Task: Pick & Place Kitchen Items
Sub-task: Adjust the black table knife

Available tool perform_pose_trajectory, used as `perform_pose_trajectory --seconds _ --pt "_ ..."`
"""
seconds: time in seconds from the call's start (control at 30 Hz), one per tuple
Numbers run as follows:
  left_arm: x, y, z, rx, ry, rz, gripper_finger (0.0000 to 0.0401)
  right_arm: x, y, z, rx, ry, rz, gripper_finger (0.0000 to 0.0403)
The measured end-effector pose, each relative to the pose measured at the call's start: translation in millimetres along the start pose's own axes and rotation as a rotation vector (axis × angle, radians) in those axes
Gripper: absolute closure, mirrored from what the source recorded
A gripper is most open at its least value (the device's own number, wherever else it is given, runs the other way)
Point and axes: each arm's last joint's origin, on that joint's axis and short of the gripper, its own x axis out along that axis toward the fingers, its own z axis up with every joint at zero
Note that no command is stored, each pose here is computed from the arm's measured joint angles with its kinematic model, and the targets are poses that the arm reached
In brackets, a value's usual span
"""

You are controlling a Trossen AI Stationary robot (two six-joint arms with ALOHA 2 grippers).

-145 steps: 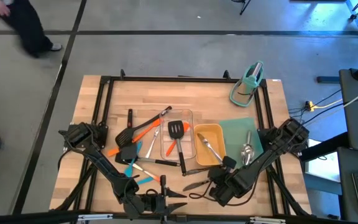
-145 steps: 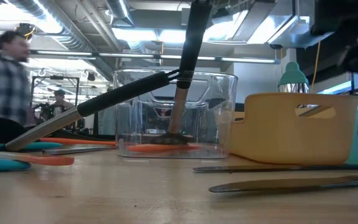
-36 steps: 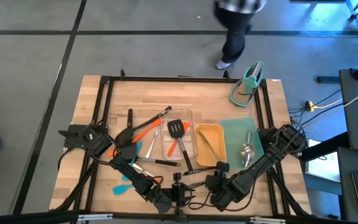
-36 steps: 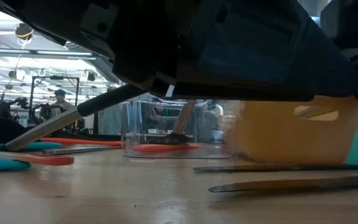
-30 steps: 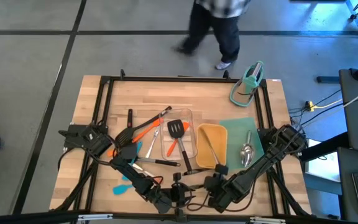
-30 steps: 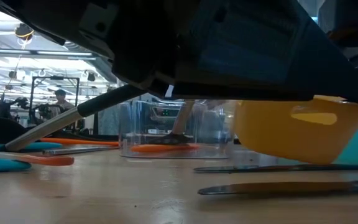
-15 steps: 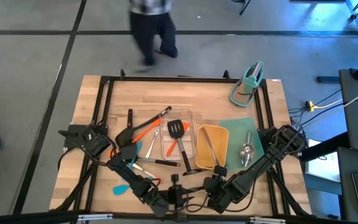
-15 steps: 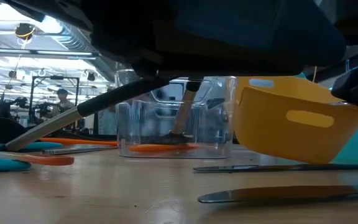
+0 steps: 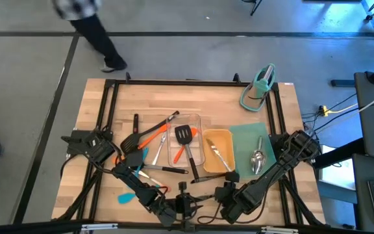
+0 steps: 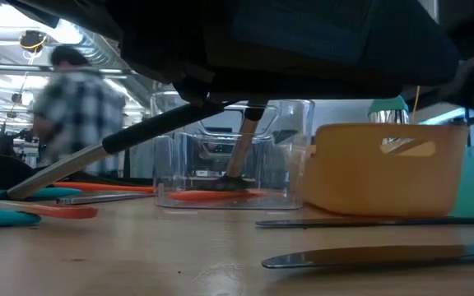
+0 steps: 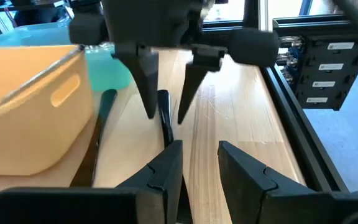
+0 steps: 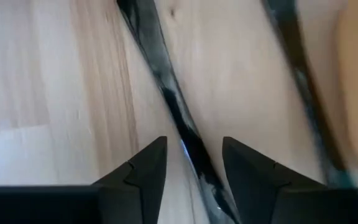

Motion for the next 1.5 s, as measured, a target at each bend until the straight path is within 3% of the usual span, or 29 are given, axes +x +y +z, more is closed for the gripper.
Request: perform_pose_trajectory --seconds 0.23,0.4,0.57,0.73,0.83,0.97,1.07,1.3,1.5 --pt "0 0 0 -0.001 0.000 0.000 0.0304 -20 -8 14 -0.068 -0.017 -0.152 0.0245" --pt "0 0 0 0.000 0.000 0.000 0.0304 -34 -7 28 -0.128 -0.029 -0.149 0.0245" --pt "-1 -1 0 0.001 0.000 -0.004 0.0304 -50 9 37 -0.133 -0.019 0.031 0.0245" --pt "-2 -2 0 -0.004 0.000 -0.007 0.0304 -59 33 24 -0.098 -0.037 0.176 0.0245" --pt "-4 -4 -1 -0.005 -0.001 -0.013 0.0304 -57 35 12 0.099 -0.057 0.115 0.0245" --pt "-5 -5 -1 -0.006 -0.003 -0.015 0.0304 -55 27 9 0.499 -0.041 0.036 0.0261" --pt "-5 -5 0 -0.011 -0.007 -0.016 0.0304 -53 21 12 0.686 0.018 0.020 0.0285" --pt "-11 -11 -2 0.004 -0.008 -0.035 0.0304 -40 7 27 0.844 0.165 0.008 0.0391" --pt "-19 -18 -4 0.061 -0.008 -0.052 0.0304 -33 -5 42 0.938 0.123 -0.020 0.0400"
